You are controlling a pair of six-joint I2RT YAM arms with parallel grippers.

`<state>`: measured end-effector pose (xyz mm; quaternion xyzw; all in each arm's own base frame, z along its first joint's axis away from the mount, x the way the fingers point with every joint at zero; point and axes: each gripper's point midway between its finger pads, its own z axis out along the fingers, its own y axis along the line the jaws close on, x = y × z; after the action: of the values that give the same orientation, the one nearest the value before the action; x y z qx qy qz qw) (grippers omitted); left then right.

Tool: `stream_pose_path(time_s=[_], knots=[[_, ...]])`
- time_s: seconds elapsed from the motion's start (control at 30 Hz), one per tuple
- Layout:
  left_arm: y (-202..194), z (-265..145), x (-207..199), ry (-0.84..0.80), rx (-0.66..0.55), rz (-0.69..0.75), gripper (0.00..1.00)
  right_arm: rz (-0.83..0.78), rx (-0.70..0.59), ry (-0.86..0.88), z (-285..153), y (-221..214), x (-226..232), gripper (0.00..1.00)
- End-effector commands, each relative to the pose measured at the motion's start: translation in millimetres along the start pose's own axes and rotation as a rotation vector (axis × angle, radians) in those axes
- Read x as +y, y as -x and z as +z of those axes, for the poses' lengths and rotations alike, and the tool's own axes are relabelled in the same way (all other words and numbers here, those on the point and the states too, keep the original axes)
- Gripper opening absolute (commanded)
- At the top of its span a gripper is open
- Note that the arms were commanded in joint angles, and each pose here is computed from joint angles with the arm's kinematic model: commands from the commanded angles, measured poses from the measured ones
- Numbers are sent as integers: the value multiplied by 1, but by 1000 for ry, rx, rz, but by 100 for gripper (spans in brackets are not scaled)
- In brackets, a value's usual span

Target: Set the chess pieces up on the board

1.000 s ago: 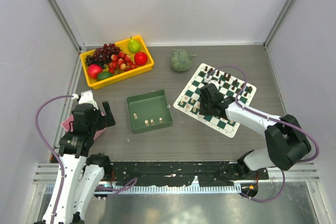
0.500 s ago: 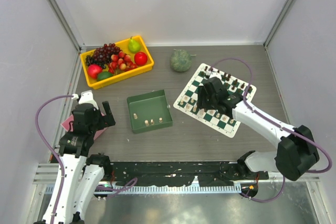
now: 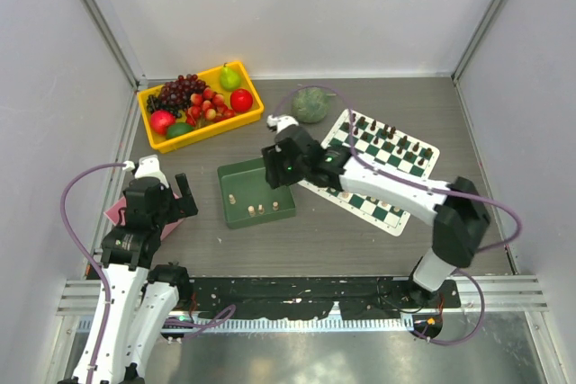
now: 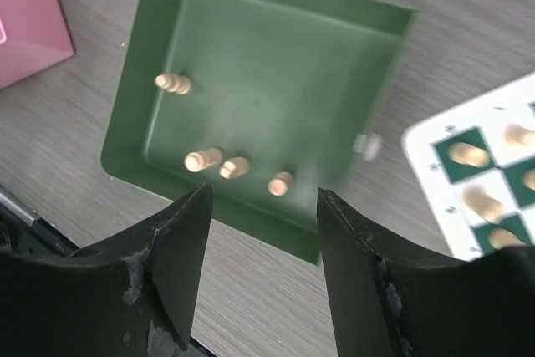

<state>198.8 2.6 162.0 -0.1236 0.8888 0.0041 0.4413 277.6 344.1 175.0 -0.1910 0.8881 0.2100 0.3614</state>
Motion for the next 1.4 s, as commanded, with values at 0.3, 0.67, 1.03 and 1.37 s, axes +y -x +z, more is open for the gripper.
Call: stream_pose_path(time_s=[0.3,0.67,1.03,1.37], knots=[[10,-2,-1,-3,-29,-1,99,-138,196,176,50,-35,90,59],[10,-2,-1,-1,-31,-1,99,-175,282,196,63,-62,100,53],[12,-3,-1,-2,-37,-2,99,-201,317,176,73,-76,98,48],[11,-3,-1,-5,-38,-2,99,-231,321,130,86,-76,91,48]])
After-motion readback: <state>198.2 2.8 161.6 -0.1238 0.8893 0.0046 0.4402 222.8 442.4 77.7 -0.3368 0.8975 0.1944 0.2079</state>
